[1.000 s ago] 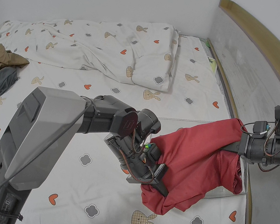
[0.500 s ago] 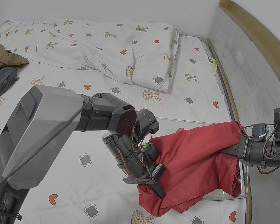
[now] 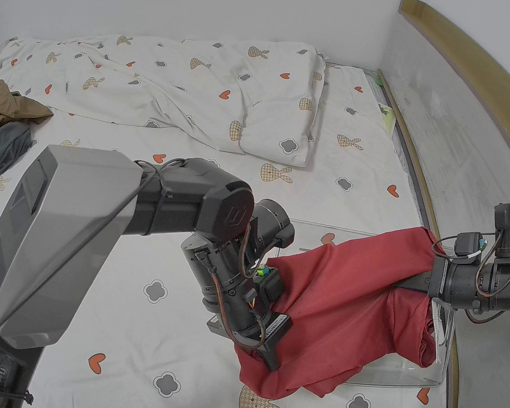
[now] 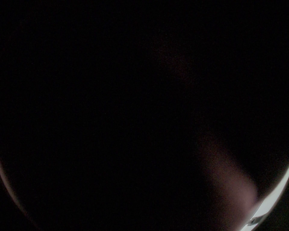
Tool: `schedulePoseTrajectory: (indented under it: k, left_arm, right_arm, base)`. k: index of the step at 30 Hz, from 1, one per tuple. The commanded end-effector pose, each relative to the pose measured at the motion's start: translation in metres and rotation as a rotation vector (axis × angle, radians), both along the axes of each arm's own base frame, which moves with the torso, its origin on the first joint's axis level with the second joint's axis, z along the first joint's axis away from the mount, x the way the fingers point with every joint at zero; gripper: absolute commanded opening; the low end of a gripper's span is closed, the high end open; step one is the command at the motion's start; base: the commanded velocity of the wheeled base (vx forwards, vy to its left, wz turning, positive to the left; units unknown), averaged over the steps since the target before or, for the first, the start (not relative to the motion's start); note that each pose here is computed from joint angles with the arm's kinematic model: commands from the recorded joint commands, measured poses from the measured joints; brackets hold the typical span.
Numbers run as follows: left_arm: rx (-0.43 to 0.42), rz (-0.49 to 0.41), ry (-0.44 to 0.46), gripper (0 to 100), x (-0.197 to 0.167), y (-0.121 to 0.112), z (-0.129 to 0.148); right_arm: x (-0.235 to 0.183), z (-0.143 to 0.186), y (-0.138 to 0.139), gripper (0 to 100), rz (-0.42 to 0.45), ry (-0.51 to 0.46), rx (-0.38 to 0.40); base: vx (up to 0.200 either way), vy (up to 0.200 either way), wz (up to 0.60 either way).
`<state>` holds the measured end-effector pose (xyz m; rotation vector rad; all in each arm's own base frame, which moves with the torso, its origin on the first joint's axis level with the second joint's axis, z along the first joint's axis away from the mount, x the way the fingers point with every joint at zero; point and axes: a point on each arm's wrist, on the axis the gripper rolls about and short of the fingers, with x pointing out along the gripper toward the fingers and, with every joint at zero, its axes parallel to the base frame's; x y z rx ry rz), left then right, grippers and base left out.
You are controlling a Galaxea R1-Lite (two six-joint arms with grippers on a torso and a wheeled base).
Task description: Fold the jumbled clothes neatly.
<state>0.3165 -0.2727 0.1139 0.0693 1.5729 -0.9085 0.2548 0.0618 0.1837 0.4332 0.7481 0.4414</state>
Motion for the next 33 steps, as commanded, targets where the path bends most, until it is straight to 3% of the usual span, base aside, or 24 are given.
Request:
schedulePoseTrajectory:
  k: [1, 12, 18, 33]
  left_arm:
    - [-0.009, -0.017, -0.011, 0, -0.007, 0.002, 0.014]
    - [-0.024, -0.038, -0.031, 0, -0.013, 0.004, 0.027]
    - [-0.010, -0.049, -0.009, 0, -0.021, 0.004, 0.032]
    - [0.143, -0.082, 0.172, 0, -0.050, 0.013, 0.037]
  right_arm:
    - [-0.001, -0.003, 0.001, 0, 0.001, 0.011, -0.004]
    - [-0.025, 0.015, 0.006, 0, 0.041, -0.057, 0.010]
    - [-0.059, 0.033, 0.017, 0, 0.129, -0.136, 0.038]
    - [-0.080, 0.027, 0.026, 0, 0.202, -0.123, 0.041]
  base:
    - [0.000, 0.000, 0.00]
    - [0.000, 0.000, 0.00]
    - [0.000, 0.000, 0.00]
    - [0.000, 0.000, 0.00]
